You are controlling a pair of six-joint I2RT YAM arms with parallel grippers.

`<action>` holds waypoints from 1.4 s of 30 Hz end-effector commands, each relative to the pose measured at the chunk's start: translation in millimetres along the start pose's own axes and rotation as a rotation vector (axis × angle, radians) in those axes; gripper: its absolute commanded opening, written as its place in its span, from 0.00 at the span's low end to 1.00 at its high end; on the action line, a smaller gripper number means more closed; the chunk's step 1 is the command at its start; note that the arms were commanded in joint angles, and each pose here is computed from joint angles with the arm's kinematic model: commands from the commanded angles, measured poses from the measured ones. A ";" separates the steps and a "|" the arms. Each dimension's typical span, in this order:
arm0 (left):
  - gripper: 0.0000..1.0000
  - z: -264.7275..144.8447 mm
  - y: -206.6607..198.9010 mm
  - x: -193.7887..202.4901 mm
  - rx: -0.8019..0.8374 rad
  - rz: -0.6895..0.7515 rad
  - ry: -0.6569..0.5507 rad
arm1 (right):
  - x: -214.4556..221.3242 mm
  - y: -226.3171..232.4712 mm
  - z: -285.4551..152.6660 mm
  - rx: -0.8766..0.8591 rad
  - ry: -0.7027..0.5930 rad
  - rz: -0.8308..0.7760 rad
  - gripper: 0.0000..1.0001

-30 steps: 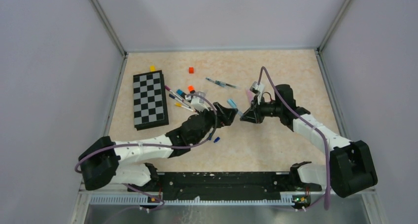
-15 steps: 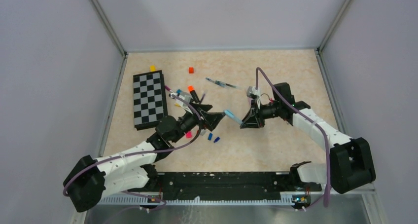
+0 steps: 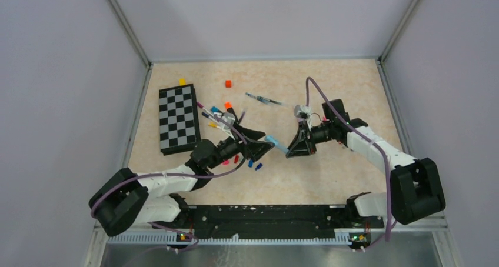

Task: Open the pen caps
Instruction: Open the pen cap from the pen.

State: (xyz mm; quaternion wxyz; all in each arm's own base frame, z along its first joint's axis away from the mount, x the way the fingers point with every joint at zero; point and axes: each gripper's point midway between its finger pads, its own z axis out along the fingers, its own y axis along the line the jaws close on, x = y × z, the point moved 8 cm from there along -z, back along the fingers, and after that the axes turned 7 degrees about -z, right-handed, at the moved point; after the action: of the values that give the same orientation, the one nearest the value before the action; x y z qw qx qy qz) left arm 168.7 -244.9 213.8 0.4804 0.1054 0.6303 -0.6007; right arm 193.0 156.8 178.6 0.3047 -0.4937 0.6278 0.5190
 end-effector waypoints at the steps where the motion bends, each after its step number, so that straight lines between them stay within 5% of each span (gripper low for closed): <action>1: 0.83 -1.4 -10.6 -7.9 0.141 0.029 -0.038 | -19.8 2.2 1.0 -0.074 -0.058 -0.071 0.00; 21: 0.29 13.4 -15.7 2.3 0.380 -0.013 0.021 | -19.1 3.3 4.0 -0.125 -0.079 -0.032 0.00; 42: 0.48 14.8 -18.2 -4.1 0.392 -0.009 -0.036 | -15.7 2.1 7.4 -0.129 -0.063 -0.016 0.00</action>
State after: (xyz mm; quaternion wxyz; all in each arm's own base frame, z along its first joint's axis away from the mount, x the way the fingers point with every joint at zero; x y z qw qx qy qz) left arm 166.9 -261.8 196.5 0.4033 0.1617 0.5765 -0.6920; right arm 187.8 161.3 180.5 0.2787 -0.4804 0.6009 0.5749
